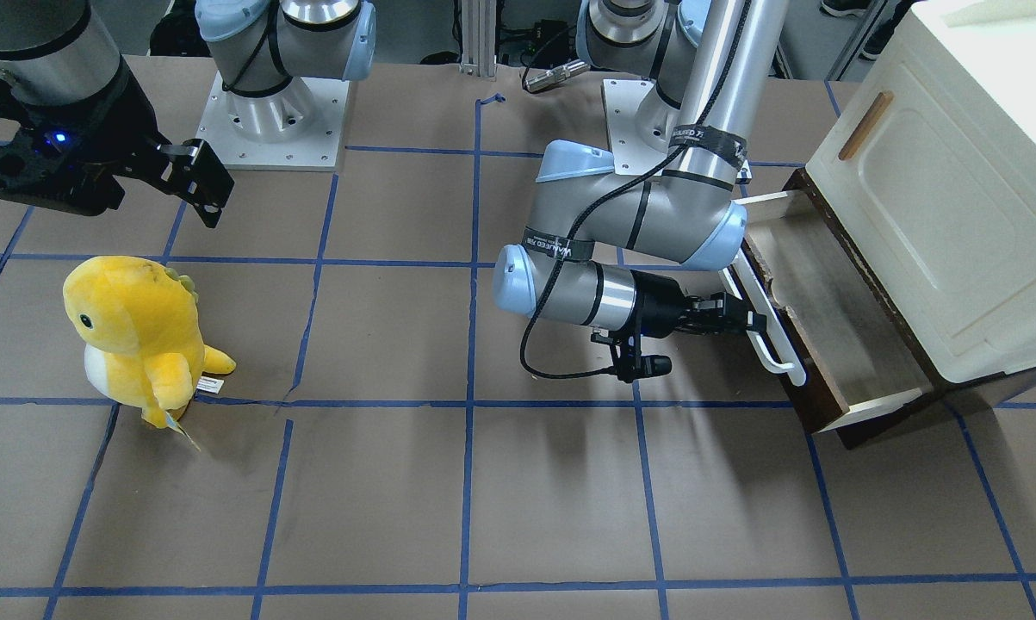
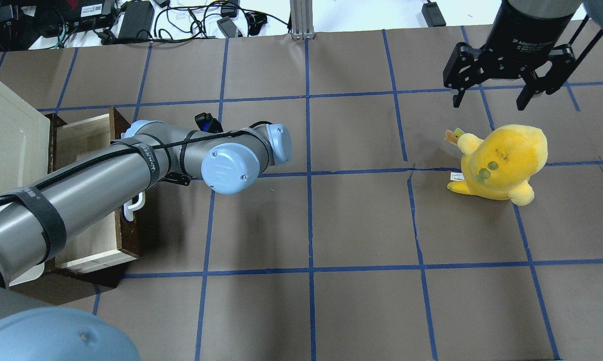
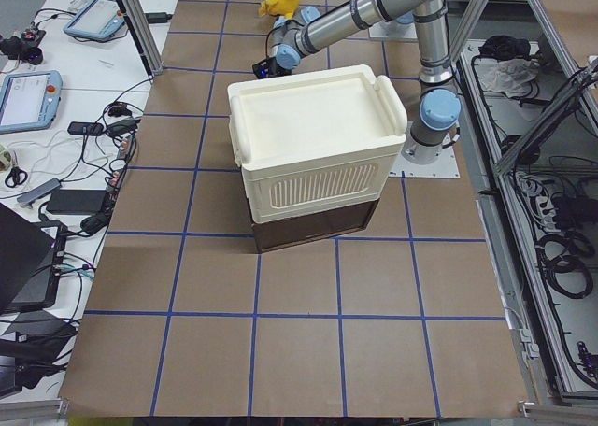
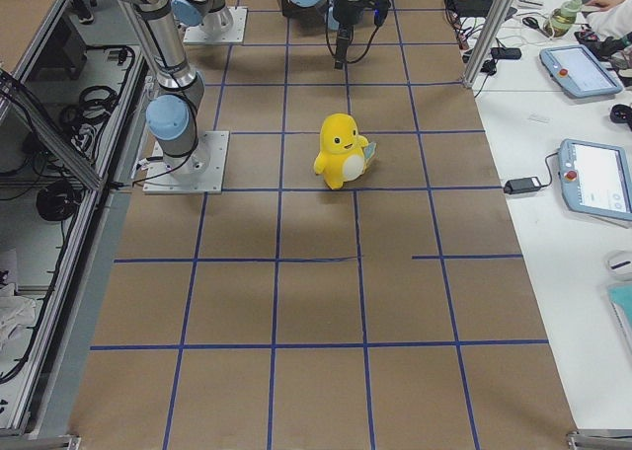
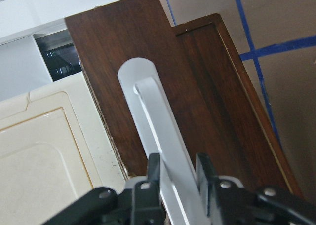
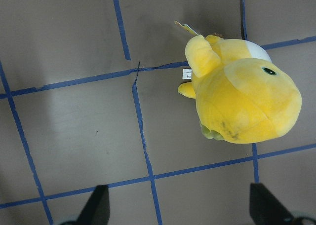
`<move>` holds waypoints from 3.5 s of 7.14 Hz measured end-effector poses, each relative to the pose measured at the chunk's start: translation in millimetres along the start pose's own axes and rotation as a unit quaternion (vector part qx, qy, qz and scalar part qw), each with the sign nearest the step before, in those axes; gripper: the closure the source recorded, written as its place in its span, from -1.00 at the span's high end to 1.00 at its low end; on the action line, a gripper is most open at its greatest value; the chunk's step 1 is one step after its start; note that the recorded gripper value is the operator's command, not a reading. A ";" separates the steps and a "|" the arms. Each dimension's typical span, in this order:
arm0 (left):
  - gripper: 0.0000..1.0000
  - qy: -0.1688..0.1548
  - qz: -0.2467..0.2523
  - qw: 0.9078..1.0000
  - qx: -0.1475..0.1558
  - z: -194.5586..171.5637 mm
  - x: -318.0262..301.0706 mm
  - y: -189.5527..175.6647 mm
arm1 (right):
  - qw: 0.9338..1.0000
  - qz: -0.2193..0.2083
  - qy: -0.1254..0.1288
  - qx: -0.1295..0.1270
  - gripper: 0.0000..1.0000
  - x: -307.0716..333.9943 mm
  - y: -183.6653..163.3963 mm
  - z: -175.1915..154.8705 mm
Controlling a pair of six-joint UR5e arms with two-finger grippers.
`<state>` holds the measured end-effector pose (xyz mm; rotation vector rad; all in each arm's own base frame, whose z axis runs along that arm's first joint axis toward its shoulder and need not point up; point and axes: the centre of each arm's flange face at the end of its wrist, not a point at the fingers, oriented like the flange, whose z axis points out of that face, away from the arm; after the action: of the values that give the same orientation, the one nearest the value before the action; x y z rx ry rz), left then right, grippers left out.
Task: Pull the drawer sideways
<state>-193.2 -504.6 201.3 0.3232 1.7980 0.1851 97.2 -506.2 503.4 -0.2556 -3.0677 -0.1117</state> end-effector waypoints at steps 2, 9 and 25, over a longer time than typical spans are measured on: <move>1.00 0.008 -0.016 1.000 0.003 -3.8 -12.5 4.6 | 1.000 0.000 0.000 0.000 1.00 -0.2 0.0 -0.1; 1.00 0.382 -0.124 0.916 0.004 -46.6 -164.4 47.7 | 1.000 0.000 0.000 0.001 1.00 -0.3 0.0 -0.1; 1.00 0.589 -0.194 0.780 0.085 -23.6 -288.2 146.8 | 1.000 0.000 0.000 0.000 1.00 0.0 0.0 0.0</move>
<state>-134.0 -455.1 516.3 -0.1166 3.0980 -0.1221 97.2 -506.3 503.4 -0.2557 -3.0677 -0.1114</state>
